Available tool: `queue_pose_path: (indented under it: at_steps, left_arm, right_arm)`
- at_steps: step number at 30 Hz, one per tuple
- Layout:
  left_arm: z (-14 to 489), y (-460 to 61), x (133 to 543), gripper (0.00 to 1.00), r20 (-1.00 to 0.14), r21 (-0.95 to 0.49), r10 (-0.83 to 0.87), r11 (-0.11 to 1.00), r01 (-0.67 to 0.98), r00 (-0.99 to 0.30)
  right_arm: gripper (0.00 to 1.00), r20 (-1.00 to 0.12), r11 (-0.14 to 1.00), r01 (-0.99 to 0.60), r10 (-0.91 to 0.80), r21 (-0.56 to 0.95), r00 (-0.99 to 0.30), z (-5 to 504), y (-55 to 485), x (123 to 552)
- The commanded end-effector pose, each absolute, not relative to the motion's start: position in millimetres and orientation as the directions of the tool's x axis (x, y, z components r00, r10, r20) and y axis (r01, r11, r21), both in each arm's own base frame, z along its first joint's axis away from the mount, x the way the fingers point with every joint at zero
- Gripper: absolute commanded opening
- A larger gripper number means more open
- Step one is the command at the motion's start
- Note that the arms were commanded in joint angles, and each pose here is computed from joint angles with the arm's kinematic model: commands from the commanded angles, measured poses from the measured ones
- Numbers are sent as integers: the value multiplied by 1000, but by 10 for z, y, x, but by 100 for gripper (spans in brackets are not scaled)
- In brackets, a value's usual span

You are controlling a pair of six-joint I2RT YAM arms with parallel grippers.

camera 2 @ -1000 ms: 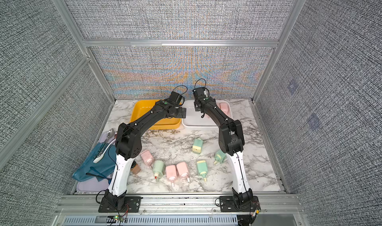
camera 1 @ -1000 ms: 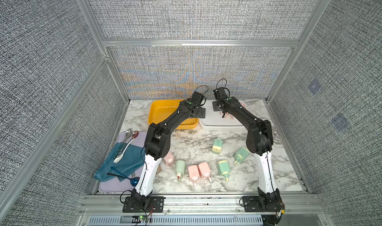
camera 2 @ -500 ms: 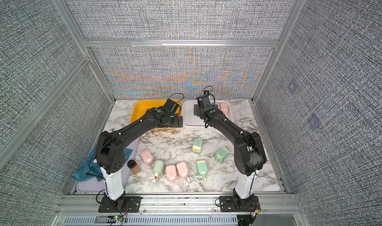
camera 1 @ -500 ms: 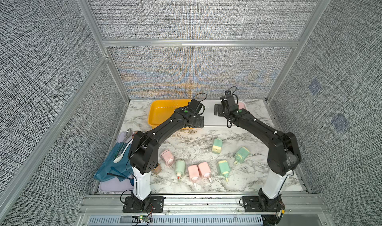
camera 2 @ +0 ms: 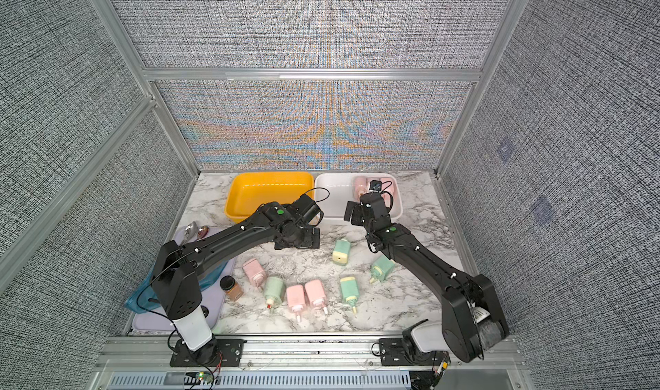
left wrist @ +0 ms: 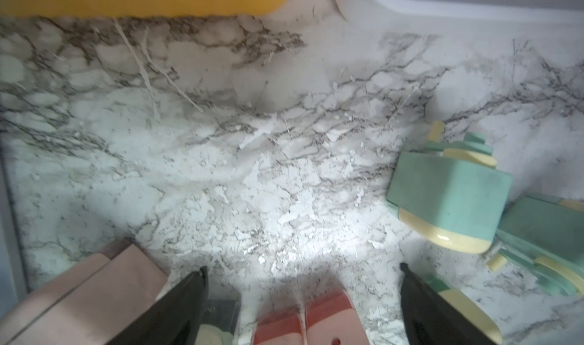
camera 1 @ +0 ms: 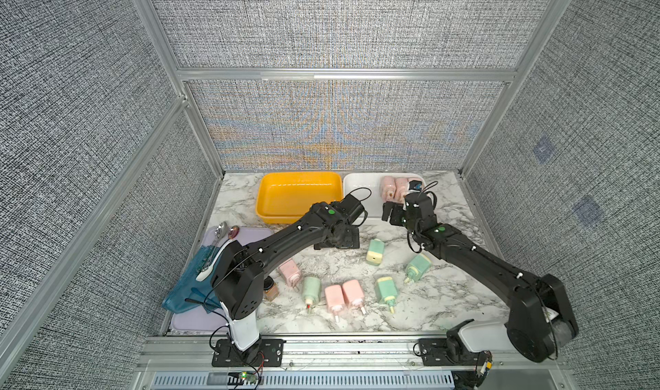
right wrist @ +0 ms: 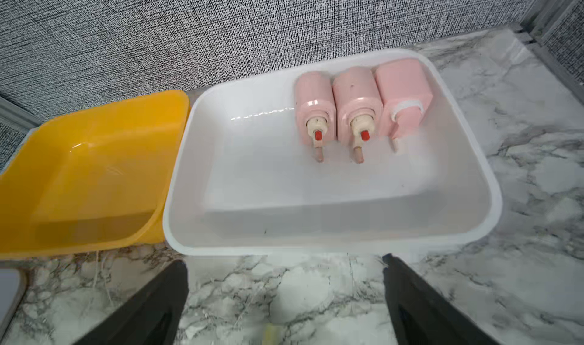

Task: Place the pencil sharpeners by color into the storage box
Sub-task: Place the pencil sharpener in the storage box, then pick up the pencil sharpener from the center of the board.

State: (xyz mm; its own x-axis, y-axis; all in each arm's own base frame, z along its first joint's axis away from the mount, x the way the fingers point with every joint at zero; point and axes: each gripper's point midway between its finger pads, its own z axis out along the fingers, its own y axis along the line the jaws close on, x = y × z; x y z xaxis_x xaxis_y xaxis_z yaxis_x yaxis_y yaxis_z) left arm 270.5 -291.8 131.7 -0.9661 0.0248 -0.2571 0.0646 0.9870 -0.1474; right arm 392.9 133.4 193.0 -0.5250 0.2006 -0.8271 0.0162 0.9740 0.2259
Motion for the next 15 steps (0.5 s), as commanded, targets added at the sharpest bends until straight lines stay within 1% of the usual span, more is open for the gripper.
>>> queue_pose_path:
  at_steps: [1,4,6,11,15]
  left_arm:
    - [1295,-2993,2541,96,-186,-184,-24,983,11,-982]
    - [1268,-3028,2464,95,-179,-149,-42,989,-15,-983]
    - [1239,-3050,2409,94,-167,-131,-64,991,-42,-984]
    - [1229,-3172,2279,93,-154,-140,-101,987,-80,-983]
    - [1210,-3064,2144,92,-152,-99,-175,982,-161,-973]
  right_arm:
    - [99,-819,965,9,229,264,-526,1915,1310,3781]
    - [99,-821,961,9,241,276,-517,1936,1257,3663]
    - [99,-814,962,11,238,274,-529,1837,1219,3562]
    - [99,-822,966,11,224,257,-524,1805,1148,3453]
    - [99,-831,971,17,214,240,-514,1823,1089,3394]
